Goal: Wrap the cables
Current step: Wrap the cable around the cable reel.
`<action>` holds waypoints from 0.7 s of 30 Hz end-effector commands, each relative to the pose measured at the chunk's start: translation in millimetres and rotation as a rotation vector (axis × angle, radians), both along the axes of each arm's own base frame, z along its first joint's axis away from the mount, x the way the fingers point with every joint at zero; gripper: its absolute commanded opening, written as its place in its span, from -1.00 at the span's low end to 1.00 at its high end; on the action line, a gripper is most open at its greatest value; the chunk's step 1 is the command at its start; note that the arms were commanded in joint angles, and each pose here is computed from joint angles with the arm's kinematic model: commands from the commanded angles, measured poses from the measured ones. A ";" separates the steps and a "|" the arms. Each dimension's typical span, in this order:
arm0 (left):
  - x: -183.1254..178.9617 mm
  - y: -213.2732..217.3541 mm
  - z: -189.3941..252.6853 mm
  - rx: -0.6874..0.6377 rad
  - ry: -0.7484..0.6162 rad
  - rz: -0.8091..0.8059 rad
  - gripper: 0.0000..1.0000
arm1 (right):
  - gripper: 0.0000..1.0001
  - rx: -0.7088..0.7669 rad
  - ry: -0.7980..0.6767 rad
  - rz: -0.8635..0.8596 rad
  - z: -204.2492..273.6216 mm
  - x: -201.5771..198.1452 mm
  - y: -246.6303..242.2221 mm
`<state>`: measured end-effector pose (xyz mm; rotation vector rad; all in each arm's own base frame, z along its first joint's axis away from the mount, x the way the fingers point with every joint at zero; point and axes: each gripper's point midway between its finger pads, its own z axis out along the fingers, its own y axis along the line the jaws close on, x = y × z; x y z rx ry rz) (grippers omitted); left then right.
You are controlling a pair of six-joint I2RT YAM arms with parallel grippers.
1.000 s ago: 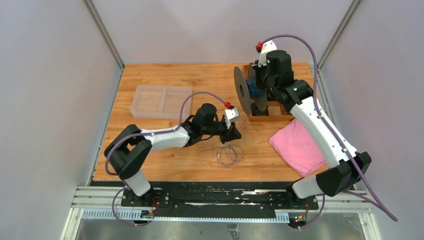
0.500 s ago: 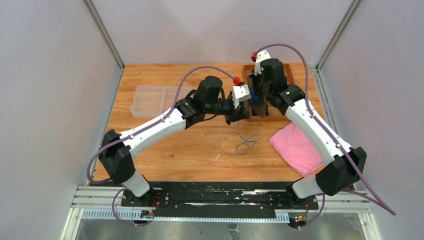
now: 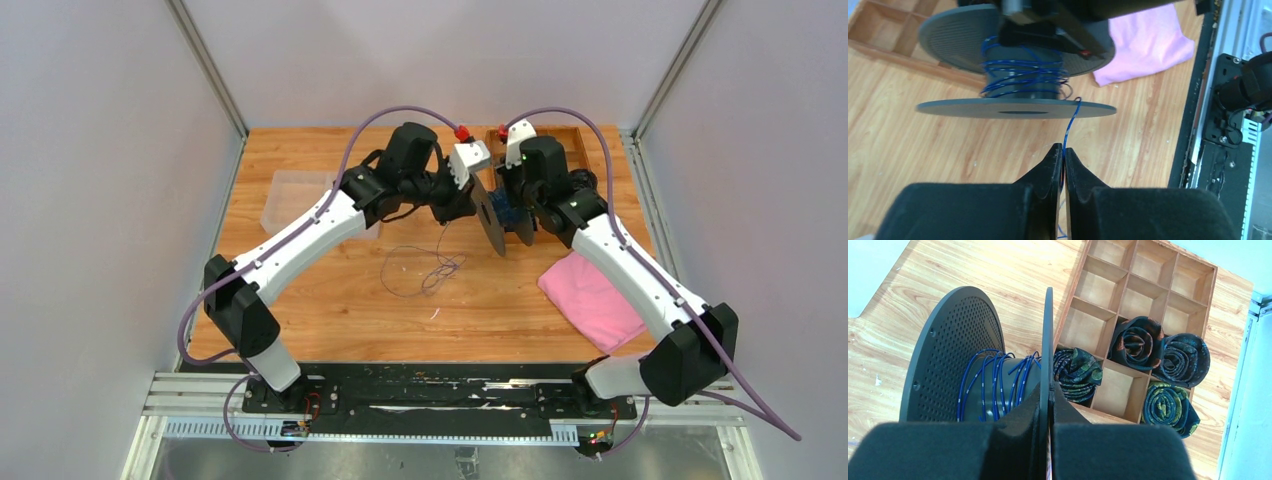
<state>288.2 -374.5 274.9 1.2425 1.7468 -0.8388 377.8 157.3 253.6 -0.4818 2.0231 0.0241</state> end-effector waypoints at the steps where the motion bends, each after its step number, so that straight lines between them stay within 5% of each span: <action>1: 18.7 15.4 8.2 0.035 -0.007 0.057 -0.81 | -0.99 0.039 -0.098 0.048 26.0 -0.1 9.1; 21: 80.0 58.5 0.9 0.065 -0.008 0.257 -0.93 | -0.99 0.109 -0.071 0.219 27.9 -21.9 32.6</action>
